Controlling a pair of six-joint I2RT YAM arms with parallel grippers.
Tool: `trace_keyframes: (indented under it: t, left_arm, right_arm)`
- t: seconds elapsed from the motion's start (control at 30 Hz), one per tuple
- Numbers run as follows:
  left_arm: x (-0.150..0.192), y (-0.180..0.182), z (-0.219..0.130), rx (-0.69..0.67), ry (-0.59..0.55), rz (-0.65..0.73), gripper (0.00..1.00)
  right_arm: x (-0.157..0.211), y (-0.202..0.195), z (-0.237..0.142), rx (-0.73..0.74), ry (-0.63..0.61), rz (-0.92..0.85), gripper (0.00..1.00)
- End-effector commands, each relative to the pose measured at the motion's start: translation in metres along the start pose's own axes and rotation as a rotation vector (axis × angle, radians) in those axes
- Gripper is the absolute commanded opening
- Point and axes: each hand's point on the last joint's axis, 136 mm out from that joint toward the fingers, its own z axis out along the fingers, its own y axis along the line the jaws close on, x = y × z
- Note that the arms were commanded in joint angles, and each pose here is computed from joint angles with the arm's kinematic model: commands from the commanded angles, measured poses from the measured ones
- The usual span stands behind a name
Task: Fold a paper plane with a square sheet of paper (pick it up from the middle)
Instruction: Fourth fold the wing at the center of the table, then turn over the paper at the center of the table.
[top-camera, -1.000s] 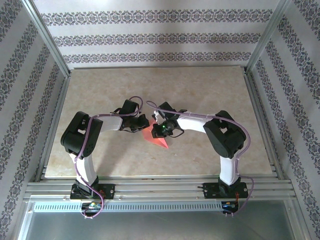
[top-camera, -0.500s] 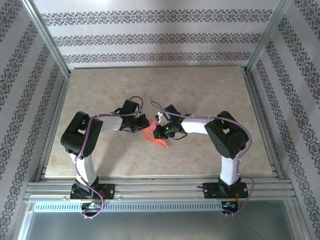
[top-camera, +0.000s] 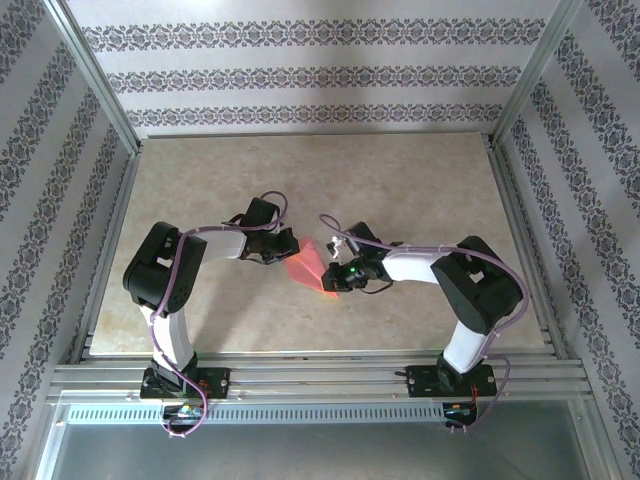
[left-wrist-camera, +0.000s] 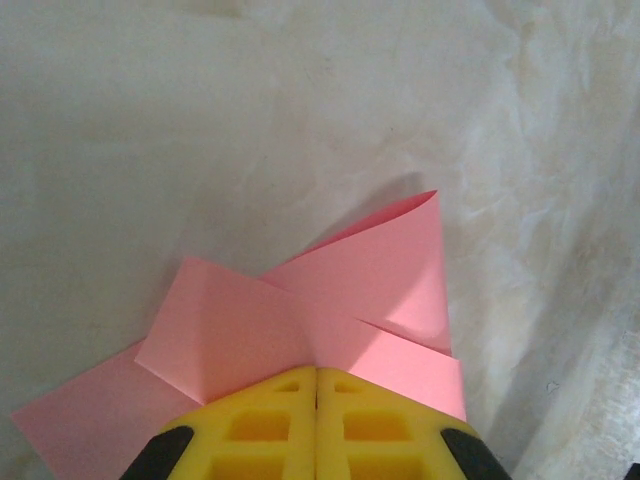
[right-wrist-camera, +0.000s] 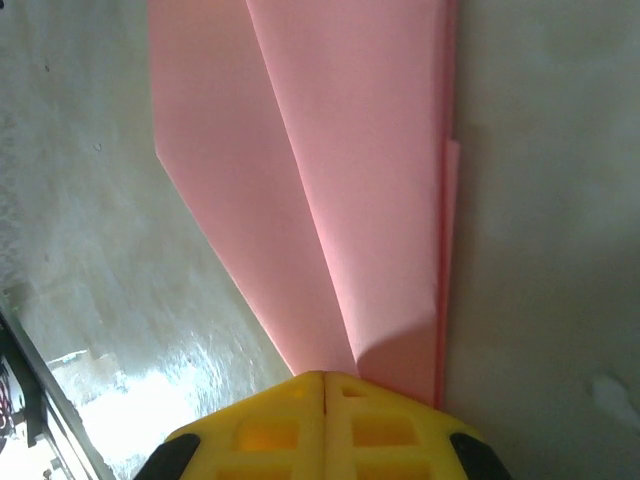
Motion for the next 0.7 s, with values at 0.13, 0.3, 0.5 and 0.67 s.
trace_keyframes:
  t: [0.13, 0.3, 0.5, 0.67]
  left_arm:
    - [-0.008, -0.031, -0.023, 0.06, -0.001, 0.015, 0.21]
    - [-0.015, -0.054, -0.061, 0.117, -0.095, -0.014, 0.34]
    - [0.003, -0.037, -0.074, 0.132, -0.158, -0.129, 0.44]
    - [0.016, -0.03, -0.059, 0.186, -0.142, -0.188, 0.46]
  right_arm:
    - [-0.042, 0.029, -0.051, -0.042, -0.226, -0.039, 0.09]
    - [-0.056, 0.018, -0.064, 0.016, -0.313, 0.01, 0.29]
    - [-0.068, 0.012, -0.062, 0.051, -0.338, 0.038, 0.37]
    - [-0.075, 0.013, -0.06, 0.053, -0.351, 0.042, 0.41]
